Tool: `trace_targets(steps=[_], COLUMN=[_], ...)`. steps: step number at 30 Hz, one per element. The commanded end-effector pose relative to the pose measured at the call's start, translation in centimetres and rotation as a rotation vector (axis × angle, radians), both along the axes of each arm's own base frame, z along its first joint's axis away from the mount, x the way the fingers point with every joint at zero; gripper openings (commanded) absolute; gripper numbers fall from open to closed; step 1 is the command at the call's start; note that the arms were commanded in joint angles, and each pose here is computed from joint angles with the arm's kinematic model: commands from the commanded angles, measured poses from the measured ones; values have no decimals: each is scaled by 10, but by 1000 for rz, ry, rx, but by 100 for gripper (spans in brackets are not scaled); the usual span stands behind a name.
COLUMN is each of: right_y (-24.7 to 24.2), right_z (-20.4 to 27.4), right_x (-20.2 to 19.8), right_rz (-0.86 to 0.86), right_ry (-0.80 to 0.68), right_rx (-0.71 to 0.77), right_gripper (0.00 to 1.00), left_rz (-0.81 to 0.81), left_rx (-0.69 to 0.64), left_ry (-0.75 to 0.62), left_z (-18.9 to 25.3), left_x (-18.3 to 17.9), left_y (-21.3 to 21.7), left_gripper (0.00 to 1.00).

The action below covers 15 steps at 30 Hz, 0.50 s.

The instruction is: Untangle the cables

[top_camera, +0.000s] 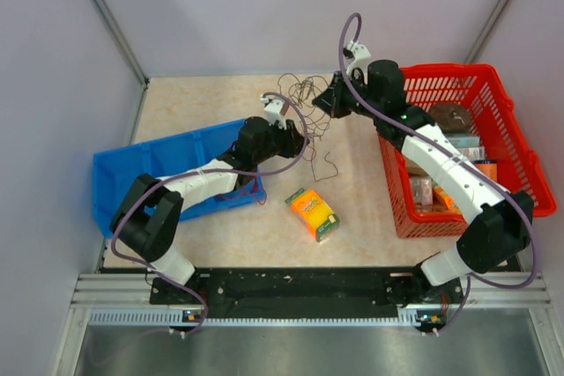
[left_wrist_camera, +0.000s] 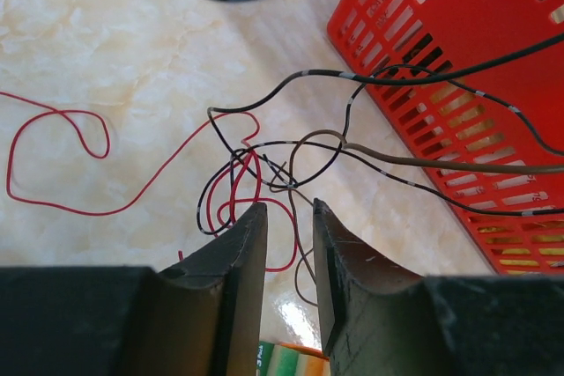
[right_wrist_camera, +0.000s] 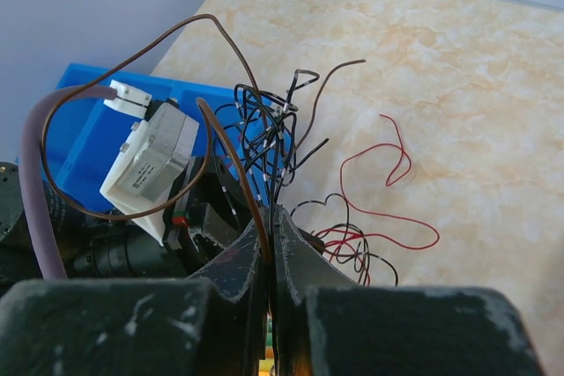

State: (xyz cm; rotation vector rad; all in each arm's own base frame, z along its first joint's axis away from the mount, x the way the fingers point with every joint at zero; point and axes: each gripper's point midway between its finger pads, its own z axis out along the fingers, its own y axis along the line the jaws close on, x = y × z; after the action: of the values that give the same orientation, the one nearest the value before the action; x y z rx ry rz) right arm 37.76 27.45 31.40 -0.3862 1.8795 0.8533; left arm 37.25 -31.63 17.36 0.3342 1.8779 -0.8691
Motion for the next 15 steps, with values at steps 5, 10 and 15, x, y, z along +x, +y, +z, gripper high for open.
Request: trace_targets(steps=[5,10,15], right_y=[-6,-7,-6], right_z=[34,35,32], right_x=[0,-1,0], right_rz=[-15,-13,-13], right_ry=[-78,-85,-78], right_rx=[43,45,43], right_gripper=[0,0,0], left_rz=[42,71,71], left_rx=[-22,-14,-13], left_ry=[15,32,6], left_z=[10,5,16], left_x=[-3,-8,-17], left_y=[5,12,19], left_gripper=[46,42,44])
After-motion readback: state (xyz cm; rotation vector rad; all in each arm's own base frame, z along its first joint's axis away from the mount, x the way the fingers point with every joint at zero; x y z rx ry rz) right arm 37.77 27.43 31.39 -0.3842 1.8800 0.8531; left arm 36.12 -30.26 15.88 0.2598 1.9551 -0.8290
